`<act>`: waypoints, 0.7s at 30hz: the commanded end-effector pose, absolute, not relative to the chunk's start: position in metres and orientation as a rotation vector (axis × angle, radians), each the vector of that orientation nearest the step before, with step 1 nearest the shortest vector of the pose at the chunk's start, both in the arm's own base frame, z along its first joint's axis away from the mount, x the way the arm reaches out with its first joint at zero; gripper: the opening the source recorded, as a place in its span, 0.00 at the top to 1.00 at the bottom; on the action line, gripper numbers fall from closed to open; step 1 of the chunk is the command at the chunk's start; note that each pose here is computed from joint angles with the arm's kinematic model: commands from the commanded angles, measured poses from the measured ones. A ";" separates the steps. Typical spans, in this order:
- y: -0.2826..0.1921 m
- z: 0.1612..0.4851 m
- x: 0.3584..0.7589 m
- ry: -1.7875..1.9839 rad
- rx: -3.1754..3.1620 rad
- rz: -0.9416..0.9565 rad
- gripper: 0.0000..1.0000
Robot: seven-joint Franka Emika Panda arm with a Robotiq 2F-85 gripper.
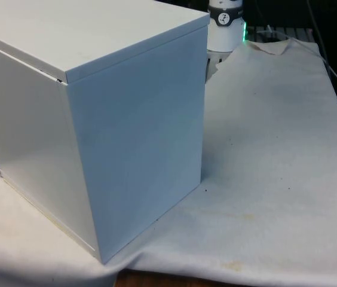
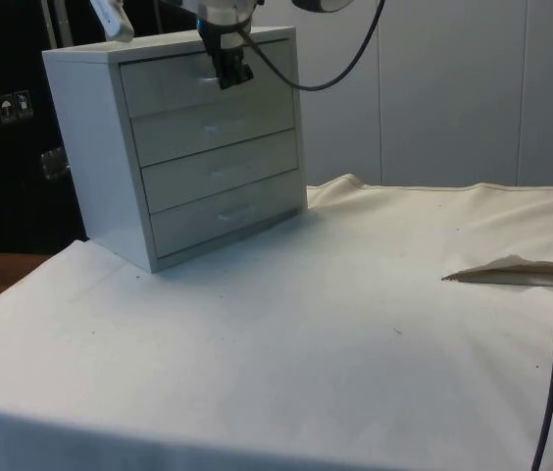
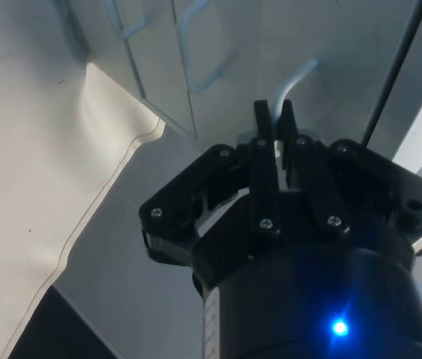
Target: Open the drawer, then close it.
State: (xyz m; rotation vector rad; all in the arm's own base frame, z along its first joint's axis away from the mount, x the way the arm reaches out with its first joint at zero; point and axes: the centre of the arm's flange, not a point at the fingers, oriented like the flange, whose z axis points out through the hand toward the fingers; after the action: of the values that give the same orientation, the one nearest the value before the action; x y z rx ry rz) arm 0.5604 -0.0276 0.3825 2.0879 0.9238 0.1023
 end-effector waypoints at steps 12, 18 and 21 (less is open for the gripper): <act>-0.027 0.385 0.559 0.922 2.094 0.109 1.00; -0.022 0.389 0.542 0.926 2.119 0.123 1.00; -0.020 0.390 0.541 0.928 2.121 0.126 1.00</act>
State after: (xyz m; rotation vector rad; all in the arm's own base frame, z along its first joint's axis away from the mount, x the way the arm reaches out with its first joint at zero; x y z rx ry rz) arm 0.5464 -0.0213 0.3896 2.1243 0.9307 0.1192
